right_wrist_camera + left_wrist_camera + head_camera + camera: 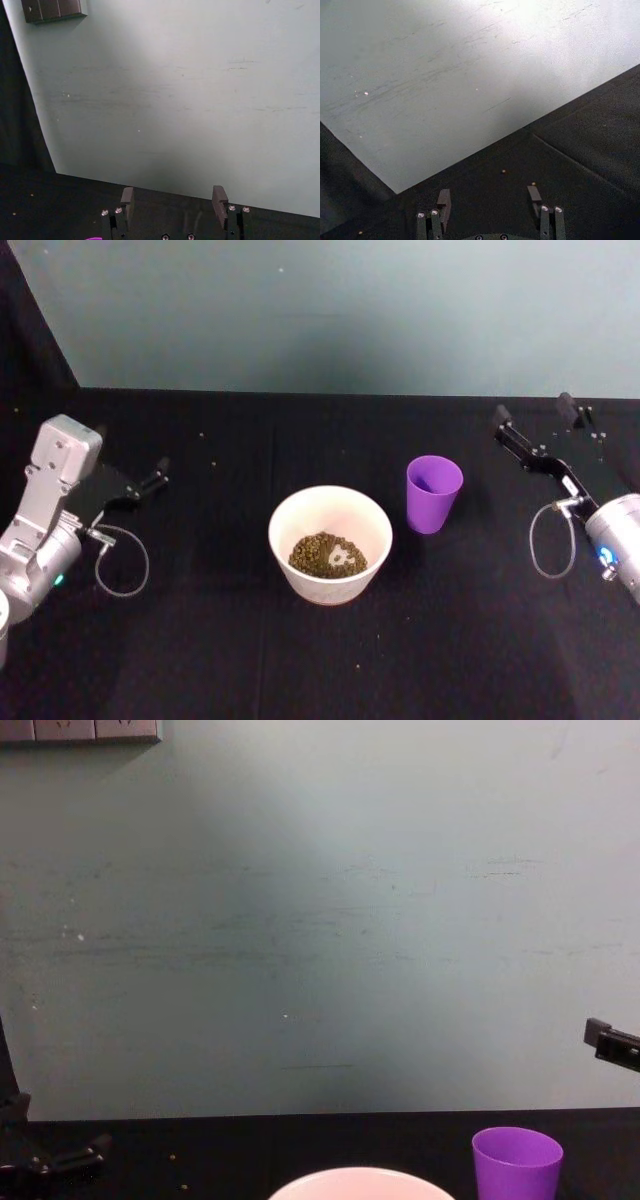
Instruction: Pick up the cup and pour the mung beans from the cup into the bowl.
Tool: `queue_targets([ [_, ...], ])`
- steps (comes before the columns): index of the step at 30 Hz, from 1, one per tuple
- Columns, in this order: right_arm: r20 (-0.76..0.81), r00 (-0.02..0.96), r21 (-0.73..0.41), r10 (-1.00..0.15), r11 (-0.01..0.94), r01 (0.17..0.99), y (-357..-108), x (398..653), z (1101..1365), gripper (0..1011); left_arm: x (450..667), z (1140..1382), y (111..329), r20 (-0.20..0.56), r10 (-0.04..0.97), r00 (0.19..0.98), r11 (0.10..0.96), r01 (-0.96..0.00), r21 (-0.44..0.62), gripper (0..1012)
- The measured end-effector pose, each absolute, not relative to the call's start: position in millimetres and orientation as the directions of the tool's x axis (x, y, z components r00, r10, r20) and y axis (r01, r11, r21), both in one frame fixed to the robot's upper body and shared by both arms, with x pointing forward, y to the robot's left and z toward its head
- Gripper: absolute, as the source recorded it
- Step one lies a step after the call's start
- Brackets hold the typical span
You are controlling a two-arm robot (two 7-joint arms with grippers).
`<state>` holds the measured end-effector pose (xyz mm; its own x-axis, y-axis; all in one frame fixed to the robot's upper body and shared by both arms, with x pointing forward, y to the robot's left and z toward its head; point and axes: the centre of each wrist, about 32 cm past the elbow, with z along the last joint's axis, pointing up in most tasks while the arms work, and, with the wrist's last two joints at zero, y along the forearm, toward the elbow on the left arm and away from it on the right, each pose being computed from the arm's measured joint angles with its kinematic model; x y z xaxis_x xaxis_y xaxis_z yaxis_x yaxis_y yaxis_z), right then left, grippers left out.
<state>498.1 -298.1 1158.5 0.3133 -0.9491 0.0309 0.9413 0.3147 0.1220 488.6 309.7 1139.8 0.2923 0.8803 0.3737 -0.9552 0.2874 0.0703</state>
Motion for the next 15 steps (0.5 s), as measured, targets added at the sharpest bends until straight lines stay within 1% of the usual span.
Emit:
queue_targets([
  [15, 0.030, 0.314, 0.123, -0.949, 0.315, 0.941, -298.1, 498.1, 1158.6, 1000, 488.6, 1139.8, 309.7, 0.374, 0.880, 0.292, 0.287, -0.955, 0.070, 1000],
])
